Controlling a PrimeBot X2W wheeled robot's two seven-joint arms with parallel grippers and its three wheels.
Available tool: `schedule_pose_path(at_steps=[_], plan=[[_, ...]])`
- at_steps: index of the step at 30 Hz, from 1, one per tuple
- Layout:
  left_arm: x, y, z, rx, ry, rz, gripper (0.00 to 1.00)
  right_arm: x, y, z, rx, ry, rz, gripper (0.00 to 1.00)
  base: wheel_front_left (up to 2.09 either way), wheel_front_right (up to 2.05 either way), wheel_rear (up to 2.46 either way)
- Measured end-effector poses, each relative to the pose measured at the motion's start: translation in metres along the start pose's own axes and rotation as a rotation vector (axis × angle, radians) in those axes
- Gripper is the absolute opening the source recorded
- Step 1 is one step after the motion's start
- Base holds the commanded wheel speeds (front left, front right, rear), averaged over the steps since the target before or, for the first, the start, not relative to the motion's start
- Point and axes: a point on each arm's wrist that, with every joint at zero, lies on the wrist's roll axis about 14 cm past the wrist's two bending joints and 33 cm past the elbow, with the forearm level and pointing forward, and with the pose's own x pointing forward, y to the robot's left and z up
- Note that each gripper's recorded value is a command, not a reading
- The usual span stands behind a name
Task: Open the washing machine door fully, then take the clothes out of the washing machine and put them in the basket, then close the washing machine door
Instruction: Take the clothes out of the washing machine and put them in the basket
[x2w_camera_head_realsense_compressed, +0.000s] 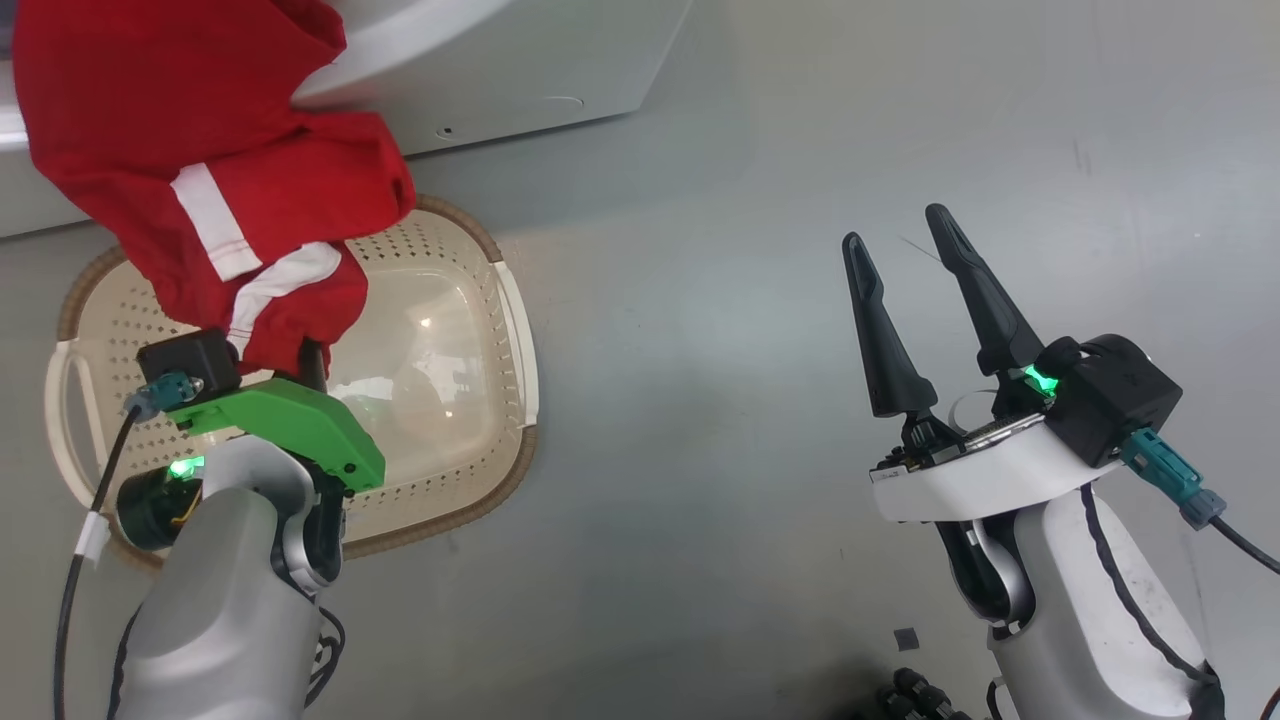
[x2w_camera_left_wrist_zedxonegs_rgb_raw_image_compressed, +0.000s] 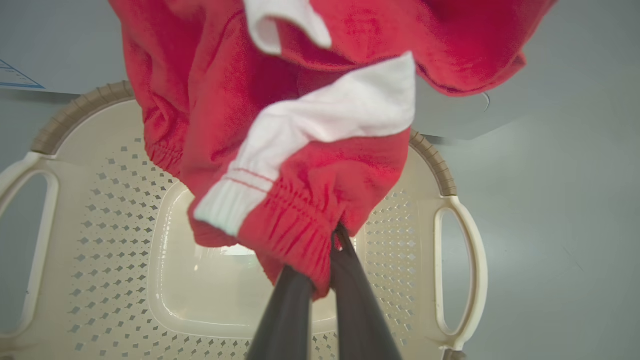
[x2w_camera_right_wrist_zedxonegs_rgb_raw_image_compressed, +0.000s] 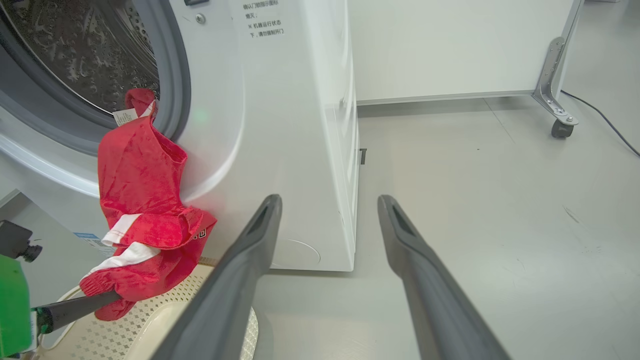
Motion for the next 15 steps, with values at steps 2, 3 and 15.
schedule_pose_path(at_steps=[2, 3, 15], plan=[[0.006, 0.001, -0.002, -0.004, 0.013, 0.005, 0.31, 0.001, -0.004, -0.001, 0.000, 0.003, -0.008, 1.00, 0.00, 0.00, 0.00], [0.009, 0.001, -0.004, -0.011, 0.021, 0.007, 0.62, 0.001, -0.005, -0.002, 0.001, 0.005, -0.013, 1.00, 0.00, 0.00, 0.00], [0.021, 0.013, -0.016, -0.019, 0.059, 0.052, 1.00, 0.001, -0.016, -0.004, -0.010, 0.014, -0.042, 1.00, 0.00, 0.00, 0.00]])
